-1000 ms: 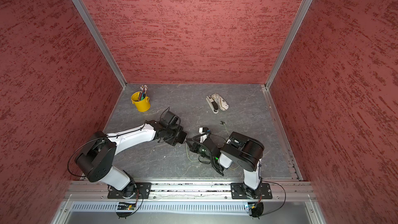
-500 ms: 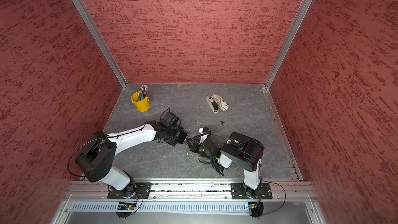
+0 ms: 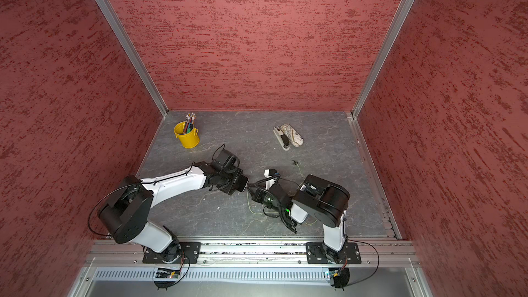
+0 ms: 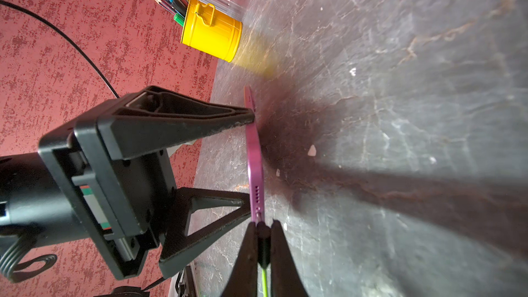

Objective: Plug wired earphones into phones
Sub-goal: Insert the wired earphone into the phone.

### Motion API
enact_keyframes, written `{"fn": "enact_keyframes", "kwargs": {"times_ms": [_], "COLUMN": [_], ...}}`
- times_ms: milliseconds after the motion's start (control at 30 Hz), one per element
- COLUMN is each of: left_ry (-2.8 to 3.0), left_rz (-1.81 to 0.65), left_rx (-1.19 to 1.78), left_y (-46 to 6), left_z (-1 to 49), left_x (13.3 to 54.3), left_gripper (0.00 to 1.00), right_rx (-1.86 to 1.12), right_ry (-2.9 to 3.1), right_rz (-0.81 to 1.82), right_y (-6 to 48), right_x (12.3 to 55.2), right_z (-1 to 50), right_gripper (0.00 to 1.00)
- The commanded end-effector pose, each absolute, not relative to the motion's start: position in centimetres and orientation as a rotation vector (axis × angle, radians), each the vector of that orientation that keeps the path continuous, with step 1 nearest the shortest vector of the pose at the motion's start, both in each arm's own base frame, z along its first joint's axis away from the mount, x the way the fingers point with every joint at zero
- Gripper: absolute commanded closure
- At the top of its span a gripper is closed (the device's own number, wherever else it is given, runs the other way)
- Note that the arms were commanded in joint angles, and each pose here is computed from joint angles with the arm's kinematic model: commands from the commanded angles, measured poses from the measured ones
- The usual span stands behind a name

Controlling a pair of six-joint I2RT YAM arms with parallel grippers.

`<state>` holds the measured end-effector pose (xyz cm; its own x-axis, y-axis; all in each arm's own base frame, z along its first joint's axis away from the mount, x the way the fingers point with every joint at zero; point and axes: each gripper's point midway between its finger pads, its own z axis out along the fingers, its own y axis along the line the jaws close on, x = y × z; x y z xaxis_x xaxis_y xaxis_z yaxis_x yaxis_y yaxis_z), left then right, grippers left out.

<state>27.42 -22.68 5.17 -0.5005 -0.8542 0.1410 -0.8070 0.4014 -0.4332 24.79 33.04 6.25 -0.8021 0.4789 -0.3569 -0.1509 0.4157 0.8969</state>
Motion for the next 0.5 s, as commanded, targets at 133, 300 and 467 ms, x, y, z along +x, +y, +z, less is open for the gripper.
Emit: {"fn": "enact_keyframes", "kwargs": {"times_ms": [133,300,467], "left_ry": [2.541,2.531,2.500], "left_rz": [-0.830,-0.837,-0.853], "left_rx": [-1.494,-1.516,-1.556], "left_y": [-24.6,-24.6,-24.6], "left_z": [6.8,7.0,7.3], "left_x": [27.3,27.2,27.1], "left_gripper": [0.28,0.28,0.28], "right_rx": [0.306,0.295,0.274], "right_ry": [2.084,2.080,2.079], "right_rz": [1.371,1.305,1.239], "right_y": [33.4,33.5,33.7], "right_x": [25.9,26.7,27.5], "right_z": [6.1,6.4,6.8], "right_gripper": [1.00,1.00,1.00]}}
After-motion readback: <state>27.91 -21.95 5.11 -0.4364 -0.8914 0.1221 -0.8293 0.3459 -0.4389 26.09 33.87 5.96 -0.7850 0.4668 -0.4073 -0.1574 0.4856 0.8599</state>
